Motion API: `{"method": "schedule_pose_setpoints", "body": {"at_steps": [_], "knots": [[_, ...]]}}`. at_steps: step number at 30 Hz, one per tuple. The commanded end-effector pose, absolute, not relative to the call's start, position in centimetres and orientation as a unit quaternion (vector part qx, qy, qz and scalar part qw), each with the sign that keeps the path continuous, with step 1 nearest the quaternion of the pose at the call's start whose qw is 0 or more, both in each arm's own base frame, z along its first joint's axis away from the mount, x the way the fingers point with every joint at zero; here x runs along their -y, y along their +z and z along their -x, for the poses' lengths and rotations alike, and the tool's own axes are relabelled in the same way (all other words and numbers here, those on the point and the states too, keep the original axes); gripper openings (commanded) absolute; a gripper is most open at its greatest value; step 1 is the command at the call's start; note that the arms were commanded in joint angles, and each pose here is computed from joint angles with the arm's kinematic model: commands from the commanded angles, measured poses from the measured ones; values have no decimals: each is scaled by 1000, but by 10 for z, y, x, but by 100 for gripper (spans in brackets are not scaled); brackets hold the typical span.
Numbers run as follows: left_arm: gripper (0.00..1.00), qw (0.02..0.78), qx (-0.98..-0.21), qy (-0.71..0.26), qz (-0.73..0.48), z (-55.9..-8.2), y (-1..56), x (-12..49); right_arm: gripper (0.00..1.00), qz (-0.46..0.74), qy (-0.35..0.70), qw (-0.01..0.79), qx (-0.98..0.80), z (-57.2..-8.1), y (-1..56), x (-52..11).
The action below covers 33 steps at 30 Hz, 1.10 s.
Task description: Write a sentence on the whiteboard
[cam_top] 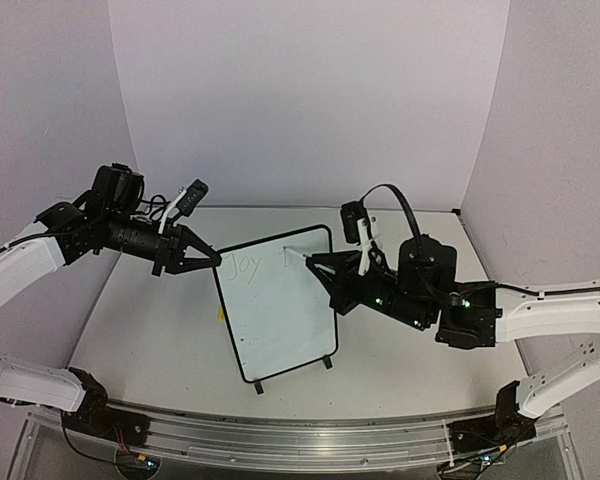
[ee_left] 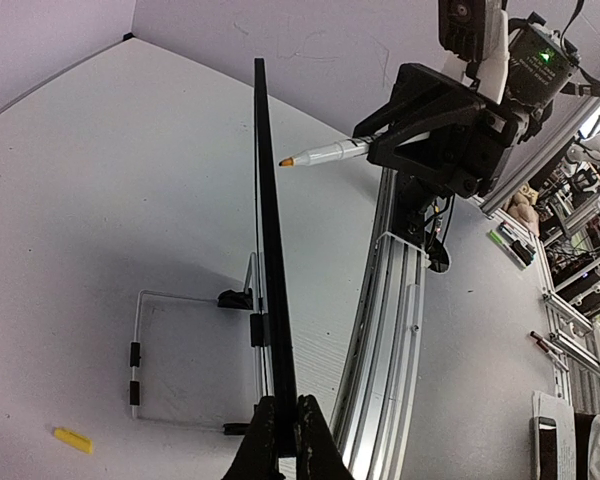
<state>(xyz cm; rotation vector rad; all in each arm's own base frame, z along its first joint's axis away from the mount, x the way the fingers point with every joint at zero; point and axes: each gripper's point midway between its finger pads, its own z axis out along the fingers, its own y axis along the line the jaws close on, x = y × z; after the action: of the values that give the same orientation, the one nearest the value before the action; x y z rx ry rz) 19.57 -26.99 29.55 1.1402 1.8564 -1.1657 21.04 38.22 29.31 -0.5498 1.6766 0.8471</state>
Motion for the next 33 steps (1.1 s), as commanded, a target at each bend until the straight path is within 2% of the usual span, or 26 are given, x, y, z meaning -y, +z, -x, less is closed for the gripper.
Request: {"method": "schedule_pose_setpoints", "body": {"at_steps": [1,24,33], "knots": [[0,331,-693,-458,-447,-190,301,273,0,222,370,583,-688,-216,319,-389],[0,330,-694,-458,-447,-190,301,273,0,204,347,592,-698,-226,313,-386],[0,331,-694,-458,-447,-190,301,273,0,213,384,597,-671,-209,330,-374]]}}
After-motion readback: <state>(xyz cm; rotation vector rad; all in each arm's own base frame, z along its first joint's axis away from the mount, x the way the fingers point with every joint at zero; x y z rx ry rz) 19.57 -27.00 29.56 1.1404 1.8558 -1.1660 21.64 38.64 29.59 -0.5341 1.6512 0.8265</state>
